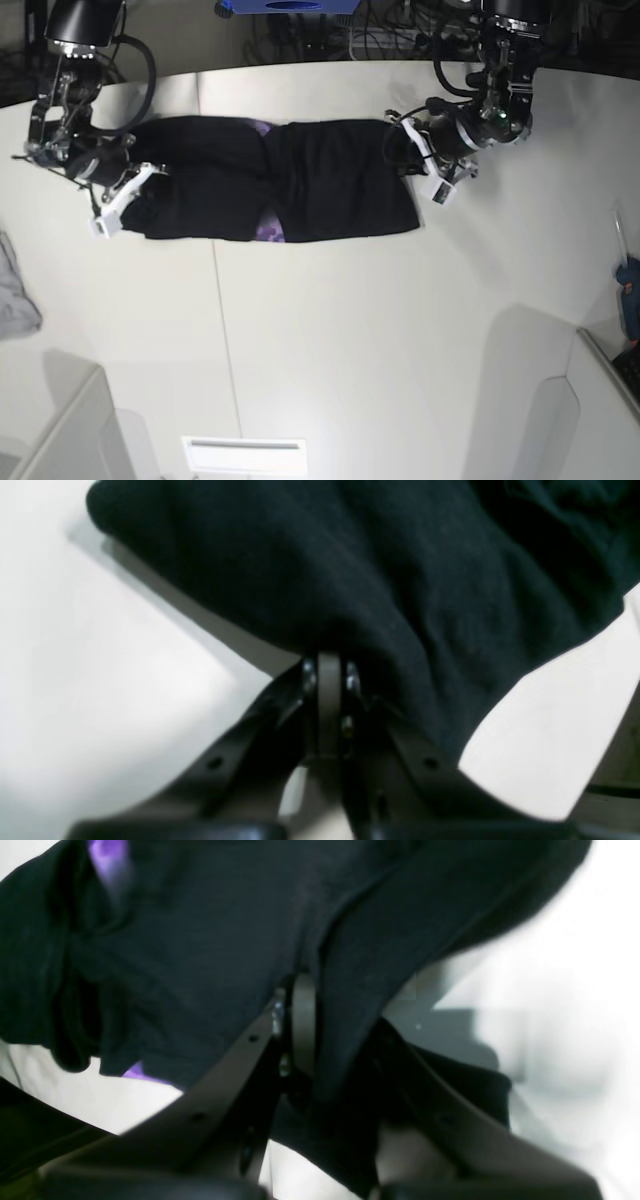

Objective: Fold the T-shirt properly
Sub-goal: 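Fold the strip again with both grippers, bringing the ends together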

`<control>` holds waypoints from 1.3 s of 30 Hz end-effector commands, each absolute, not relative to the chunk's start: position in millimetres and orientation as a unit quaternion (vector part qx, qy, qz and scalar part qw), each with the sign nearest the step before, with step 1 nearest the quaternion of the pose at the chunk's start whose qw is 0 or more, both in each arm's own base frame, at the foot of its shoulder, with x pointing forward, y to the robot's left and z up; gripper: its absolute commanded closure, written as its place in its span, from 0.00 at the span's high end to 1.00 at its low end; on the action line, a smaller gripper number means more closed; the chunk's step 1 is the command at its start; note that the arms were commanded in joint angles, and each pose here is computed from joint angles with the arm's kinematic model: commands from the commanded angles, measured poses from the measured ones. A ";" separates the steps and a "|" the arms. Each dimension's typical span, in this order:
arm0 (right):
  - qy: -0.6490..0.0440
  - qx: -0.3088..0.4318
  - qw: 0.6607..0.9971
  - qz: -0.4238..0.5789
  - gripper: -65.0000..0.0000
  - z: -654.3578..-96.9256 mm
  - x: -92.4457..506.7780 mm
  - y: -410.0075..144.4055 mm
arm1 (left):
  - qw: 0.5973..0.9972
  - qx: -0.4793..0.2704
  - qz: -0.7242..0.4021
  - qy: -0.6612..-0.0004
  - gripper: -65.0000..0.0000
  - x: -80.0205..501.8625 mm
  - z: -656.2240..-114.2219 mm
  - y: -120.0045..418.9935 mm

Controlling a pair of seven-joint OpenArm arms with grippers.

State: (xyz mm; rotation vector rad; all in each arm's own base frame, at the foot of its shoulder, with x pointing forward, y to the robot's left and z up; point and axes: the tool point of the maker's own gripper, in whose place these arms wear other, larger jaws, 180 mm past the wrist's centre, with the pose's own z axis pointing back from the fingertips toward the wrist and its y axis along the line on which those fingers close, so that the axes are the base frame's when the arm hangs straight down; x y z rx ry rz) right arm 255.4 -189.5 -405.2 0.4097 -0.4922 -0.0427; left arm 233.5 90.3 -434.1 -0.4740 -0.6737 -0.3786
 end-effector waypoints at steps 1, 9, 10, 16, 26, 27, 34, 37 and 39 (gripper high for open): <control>-0.264 0.201 0.943 -0.010 0.00 -389.6 266.2 -191.8 | 0.899 -0.227 -0.197 -0.318 0.00 231.6 -434.8 84.0; -0.281 0.189 0.941 0.010 0.00 -368.6 271.7 -189.2 | 0.887 -0.241 -0.207 -0.336 0.00 239.3 -421.9 62.4; -0.284 0.186 0.941 0.005 0.00 -366.2 274.8 -191.7 | 0.884 -0.243 -0.208 -0.341 0.00 240.7 -418.2 61.0; -0.281 0.162 0.946 0.019 0.00 -358.1 284.1 -204.6 | 0.872 -0.236 -0.218 -0.369 0.00 250.2 -398.3 61.7; -0.266 0.158 0.950 0.033 0.00 -358.5 286.1 -190.5 | 0.871 -0.228 -0.225 -0.371 0.00 251.3 -395.5 66.3; -0.270 0.160 0.949 0.041 0.00 -355.6 286.6 -185.8 | 0.871 -0.228 -0.225 -0.371 0.00 251.7 -395.6 66.4; -0.301 0.175 0.934 0.076 0.00 -330.1 287.1 -156.2 | 0.872 -0.227 -0.225 -0.371 0.00 252.4 -396.4 67.0; -0.289 0.185 0.936 0.079 0.00 -331.1 282.0 -146.6 | 0.874 -0.222 -0.228 -0.367 0.00 251.1 -398.3 72.2; -0.290 0.195 0.934 0.078 0.00 -330.2 280.5 -139.0 | 0.875 -0.221 -0.228 -0.366 0.00 250.5 -398.8 73.2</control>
